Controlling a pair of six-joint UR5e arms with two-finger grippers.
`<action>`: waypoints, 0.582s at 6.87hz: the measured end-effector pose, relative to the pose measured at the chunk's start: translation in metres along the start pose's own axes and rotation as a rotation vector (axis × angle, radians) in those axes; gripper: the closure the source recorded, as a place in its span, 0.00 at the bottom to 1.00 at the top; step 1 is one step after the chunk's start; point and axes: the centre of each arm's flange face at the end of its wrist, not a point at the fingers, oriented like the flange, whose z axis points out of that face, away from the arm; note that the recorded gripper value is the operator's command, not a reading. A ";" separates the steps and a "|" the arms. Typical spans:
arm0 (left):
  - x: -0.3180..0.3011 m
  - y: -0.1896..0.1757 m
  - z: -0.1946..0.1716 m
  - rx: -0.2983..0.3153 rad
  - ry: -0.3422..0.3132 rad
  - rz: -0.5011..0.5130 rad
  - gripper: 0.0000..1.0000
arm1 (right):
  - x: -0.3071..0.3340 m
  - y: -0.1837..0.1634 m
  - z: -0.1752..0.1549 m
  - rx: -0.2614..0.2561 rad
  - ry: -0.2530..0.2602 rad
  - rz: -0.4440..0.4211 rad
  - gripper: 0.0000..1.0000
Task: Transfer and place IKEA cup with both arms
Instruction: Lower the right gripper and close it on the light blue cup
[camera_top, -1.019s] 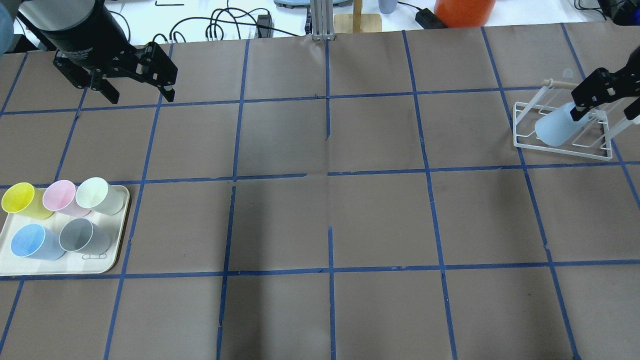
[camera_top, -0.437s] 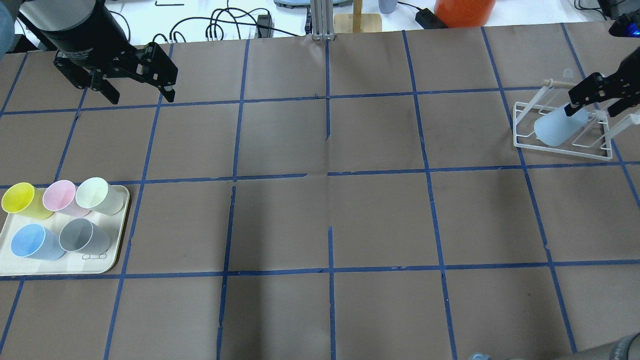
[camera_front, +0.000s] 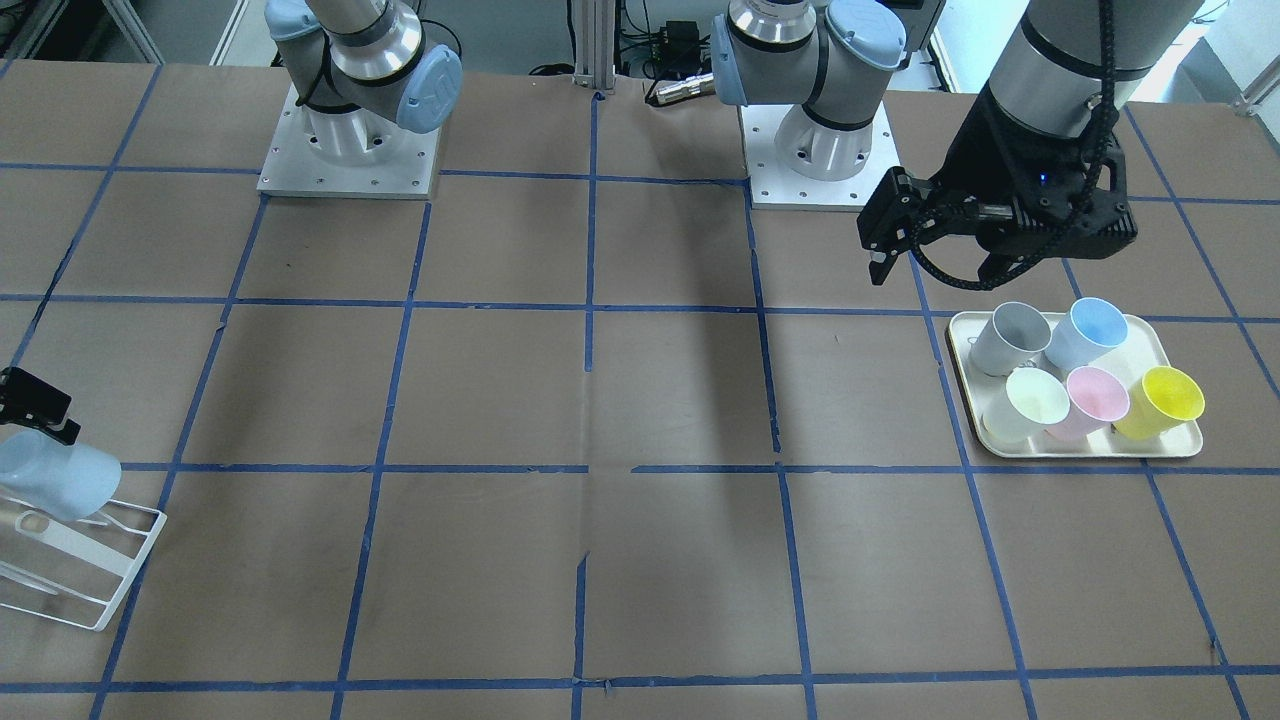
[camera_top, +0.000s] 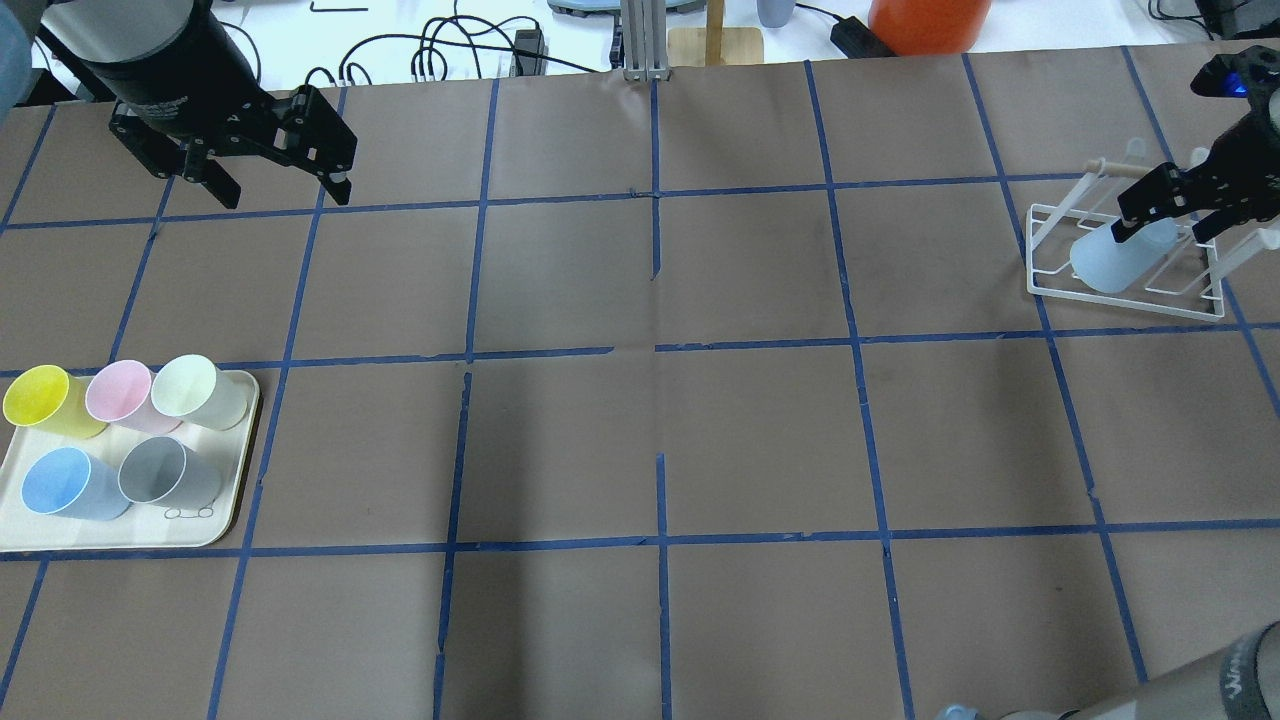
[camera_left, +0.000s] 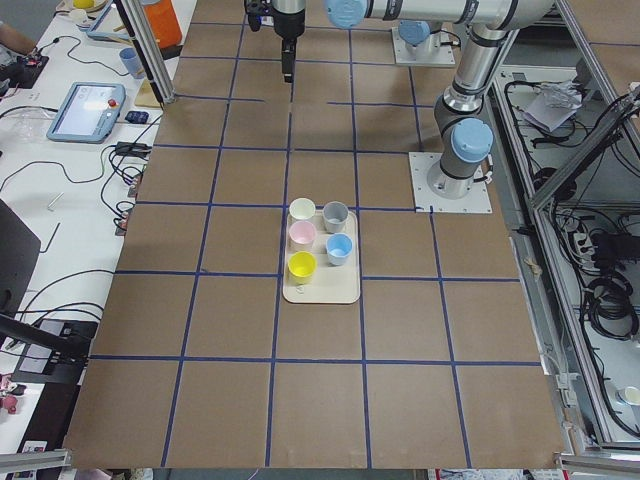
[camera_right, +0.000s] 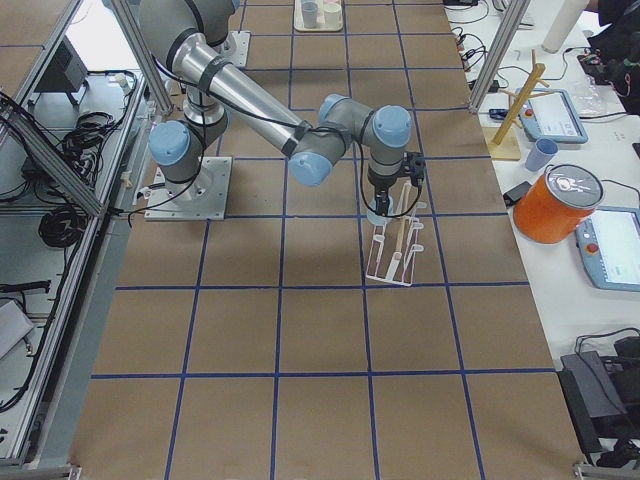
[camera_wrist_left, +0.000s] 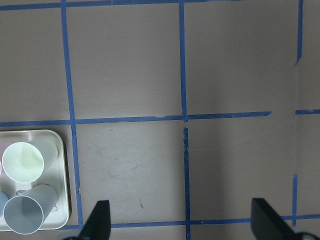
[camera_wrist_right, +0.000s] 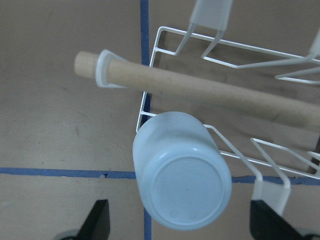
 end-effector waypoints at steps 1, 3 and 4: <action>0.000 0.000 0.000 -0.001 -0.003 0.000 0.00 | 0.000 0.000 0.003 -0.003 -0.002 0.001 0.00; 0.000 0.000 0.002 -0.007 -0.002 0.001 0.00 | -0.005 0.001 -0.001 -0.009 -0.001 0.004 0.00; 0.000 0.000 0.002 -0.007 -0.002 0.001 0.00 | -0.008 0.002 -0.007 -0.014 -0.002 0.006 0.00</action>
